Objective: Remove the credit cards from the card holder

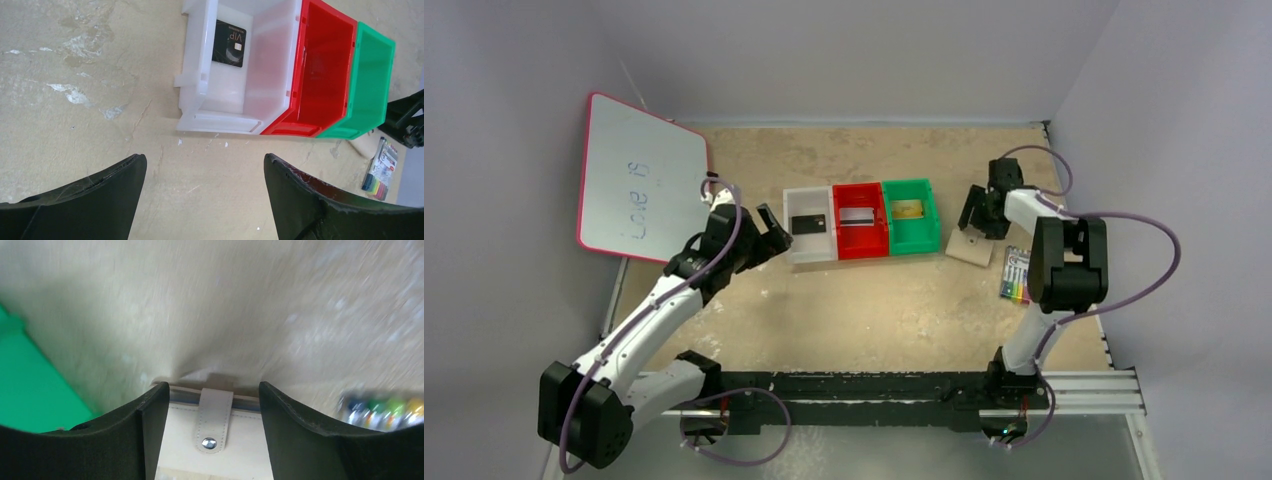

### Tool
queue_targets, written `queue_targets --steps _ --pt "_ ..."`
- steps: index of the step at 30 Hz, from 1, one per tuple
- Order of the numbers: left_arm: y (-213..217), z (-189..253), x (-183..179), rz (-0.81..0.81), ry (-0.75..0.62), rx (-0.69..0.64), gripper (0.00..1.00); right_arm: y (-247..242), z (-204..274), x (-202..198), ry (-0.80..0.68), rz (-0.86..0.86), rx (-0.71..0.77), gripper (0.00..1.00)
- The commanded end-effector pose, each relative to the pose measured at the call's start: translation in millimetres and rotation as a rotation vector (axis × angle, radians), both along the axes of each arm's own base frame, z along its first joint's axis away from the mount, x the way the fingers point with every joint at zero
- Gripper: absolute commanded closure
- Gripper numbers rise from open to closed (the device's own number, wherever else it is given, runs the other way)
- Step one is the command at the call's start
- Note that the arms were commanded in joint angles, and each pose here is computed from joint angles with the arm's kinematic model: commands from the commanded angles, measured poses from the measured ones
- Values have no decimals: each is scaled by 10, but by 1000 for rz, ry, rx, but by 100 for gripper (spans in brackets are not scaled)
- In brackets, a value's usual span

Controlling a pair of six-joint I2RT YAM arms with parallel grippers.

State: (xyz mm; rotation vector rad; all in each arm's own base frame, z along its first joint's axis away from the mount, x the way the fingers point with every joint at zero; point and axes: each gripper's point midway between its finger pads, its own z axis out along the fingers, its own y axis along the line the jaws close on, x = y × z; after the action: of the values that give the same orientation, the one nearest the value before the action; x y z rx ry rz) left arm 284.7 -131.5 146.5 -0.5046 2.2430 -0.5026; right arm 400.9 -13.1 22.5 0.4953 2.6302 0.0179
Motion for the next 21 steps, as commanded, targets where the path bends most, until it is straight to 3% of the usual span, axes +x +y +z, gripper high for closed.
queue_targets --steps 1,11,16,21 --pt "-23 146 -38 6 -37 -62 13 298 165 -216 -53 -39 75 31" --pt "80 141 -225 13 -24 -45 14 710 140 -1118 -83 -199 212 29" --pt "147 54 -377 -3 0 -17 14 869 -34 -1497 -55 -133 298 30" --pt "199 35 -526 -16 -7 -15 14 1095 45 -1500 -89 -21 277 31"
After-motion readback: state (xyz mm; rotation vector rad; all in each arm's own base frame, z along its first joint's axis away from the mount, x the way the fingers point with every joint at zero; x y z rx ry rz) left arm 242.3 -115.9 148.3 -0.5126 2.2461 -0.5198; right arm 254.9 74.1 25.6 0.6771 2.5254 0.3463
